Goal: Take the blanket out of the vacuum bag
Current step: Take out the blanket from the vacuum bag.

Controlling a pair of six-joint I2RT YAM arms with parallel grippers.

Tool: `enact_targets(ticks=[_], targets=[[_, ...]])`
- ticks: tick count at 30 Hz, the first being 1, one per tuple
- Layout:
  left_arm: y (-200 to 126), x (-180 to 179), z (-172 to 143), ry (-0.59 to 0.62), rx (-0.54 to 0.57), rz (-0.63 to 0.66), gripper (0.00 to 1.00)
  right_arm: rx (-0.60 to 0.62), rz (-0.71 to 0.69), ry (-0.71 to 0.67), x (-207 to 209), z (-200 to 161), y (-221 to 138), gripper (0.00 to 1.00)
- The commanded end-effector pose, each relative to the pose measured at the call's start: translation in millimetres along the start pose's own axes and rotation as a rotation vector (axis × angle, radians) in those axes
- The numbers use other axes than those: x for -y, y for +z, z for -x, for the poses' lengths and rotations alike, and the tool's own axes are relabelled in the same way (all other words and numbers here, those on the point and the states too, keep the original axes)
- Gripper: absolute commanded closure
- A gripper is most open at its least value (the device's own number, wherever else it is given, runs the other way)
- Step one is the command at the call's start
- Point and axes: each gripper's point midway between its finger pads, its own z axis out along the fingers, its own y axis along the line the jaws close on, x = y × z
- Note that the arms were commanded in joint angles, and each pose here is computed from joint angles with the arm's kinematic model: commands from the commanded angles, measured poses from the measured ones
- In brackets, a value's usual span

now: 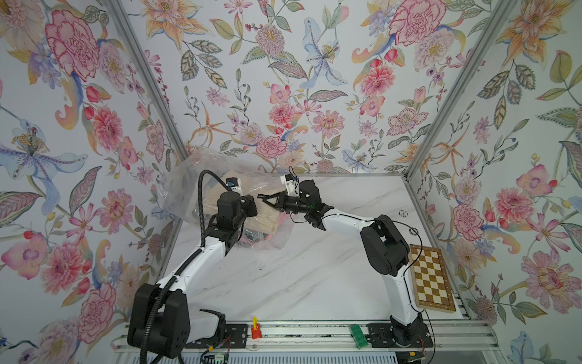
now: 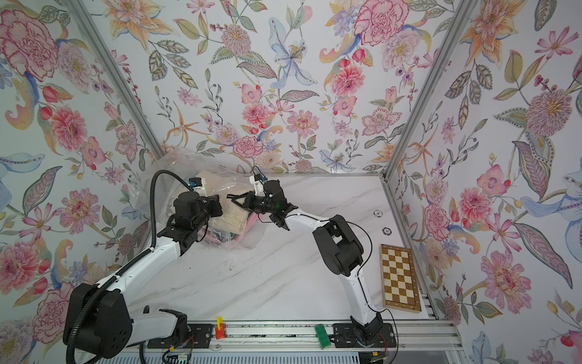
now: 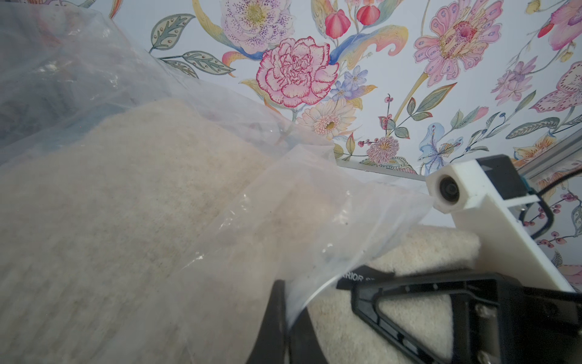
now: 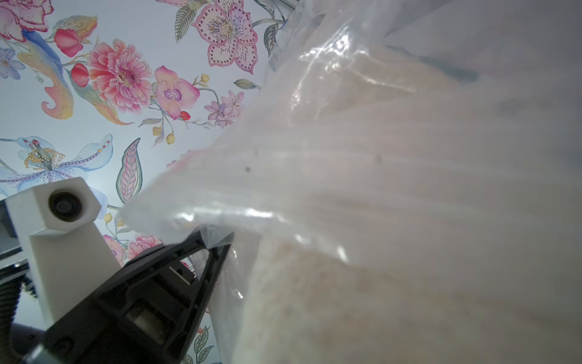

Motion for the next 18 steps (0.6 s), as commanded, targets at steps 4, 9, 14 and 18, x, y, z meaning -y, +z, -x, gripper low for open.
enact_targets(ticks=[4,9,14,18], targets=[[8,-20,5,-0.020,0.000,0.053,1.00,0.045,0.093,-0.024,-44,6,-52,1.00],[9,-23,10,-0.022,0.005,0.061,1.00,0.016,0.075,0.012,-42,-8,-75,1.00],[8,-22,12,-0.026,0.011,0.062,1.00,0.013,0.016,0.035,-29,-10,-98,1.00],[7,-24,12,-0.022,0.013,0.073,1.00,0.011,0.009,0.037,-34,-12,-110,1.00]])
